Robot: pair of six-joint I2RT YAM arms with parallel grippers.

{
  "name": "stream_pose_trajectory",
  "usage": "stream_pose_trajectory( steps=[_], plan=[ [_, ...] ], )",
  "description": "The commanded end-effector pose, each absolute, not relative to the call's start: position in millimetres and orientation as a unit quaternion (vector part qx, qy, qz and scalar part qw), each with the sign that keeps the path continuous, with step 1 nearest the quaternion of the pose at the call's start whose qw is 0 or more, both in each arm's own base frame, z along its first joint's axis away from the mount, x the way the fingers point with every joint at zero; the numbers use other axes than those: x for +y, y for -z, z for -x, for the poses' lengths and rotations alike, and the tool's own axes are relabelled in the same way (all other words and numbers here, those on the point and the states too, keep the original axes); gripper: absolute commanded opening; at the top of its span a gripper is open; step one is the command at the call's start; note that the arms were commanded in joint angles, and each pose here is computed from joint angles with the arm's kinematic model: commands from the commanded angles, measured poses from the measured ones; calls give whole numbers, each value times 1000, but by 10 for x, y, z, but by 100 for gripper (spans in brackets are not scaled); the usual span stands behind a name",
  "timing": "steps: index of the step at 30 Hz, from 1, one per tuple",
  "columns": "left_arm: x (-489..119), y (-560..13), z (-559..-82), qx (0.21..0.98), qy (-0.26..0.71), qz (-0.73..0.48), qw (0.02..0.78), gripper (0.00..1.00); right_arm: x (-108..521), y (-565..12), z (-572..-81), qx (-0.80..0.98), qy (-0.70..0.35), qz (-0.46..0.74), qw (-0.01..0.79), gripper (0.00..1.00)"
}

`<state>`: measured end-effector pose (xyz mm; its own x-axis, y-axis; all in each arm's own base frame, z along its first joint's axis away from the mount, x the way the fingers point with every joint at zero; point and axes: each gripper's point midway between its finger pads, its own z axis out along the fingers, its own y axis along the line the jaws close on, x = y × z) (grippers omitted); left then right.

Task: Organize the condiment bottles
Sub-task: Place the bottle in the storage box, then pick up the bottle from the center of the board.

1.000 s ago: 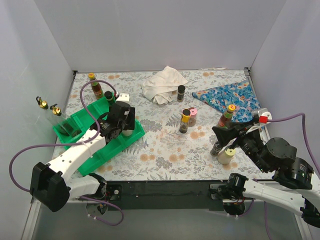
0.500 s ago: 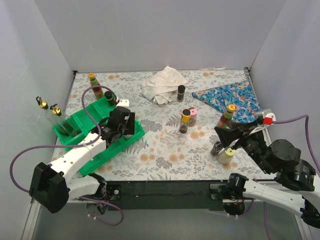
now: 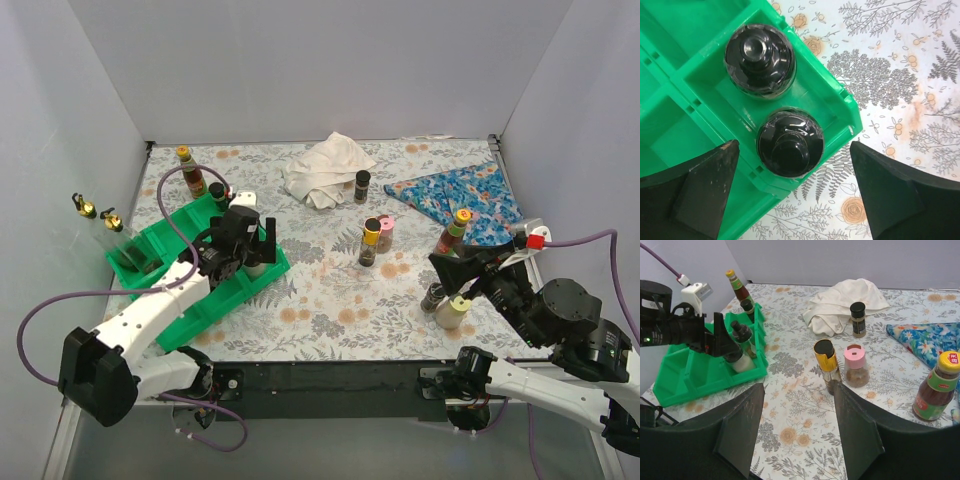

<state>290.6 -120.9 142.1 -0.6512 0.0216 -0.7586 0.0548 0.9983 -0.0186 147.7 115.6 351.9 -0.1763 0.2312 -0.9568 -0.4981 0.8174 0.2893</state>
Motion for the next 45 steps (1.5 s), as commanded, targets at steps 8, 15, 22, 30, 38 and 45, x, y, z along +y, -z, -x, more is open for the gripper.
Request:
stream_pose_trajectory(
  steps=[8,15,22,30,38,45],
  plan=[
    [-1769,-2917,-2971,855,180,-70,481,98,1116,-3616,-1462,710,-301,72,633,67],
    [-2321,-3116,-3123,839,273,-105,458,98,1045,-3658,-1451,706,-302,64,637,66],
    [-3072,-2699,-3117,856,245,-163,425,98,992,-3636,-1449,705,-298,60,640,67],
    [-3799,-2299,-3026,851,210,-245,415,98,989,-3572,-1448,708,-296,60,638,67],
    [-4043,-2122,-3190,846,175,-265,428,95,980,-3553,-1456,709,-293,58,638,67],
    [-4124,-1920,-3254,851,163,-275,416,88,934,-3560,-1463,707,-289,52,643,67]
  ],
)
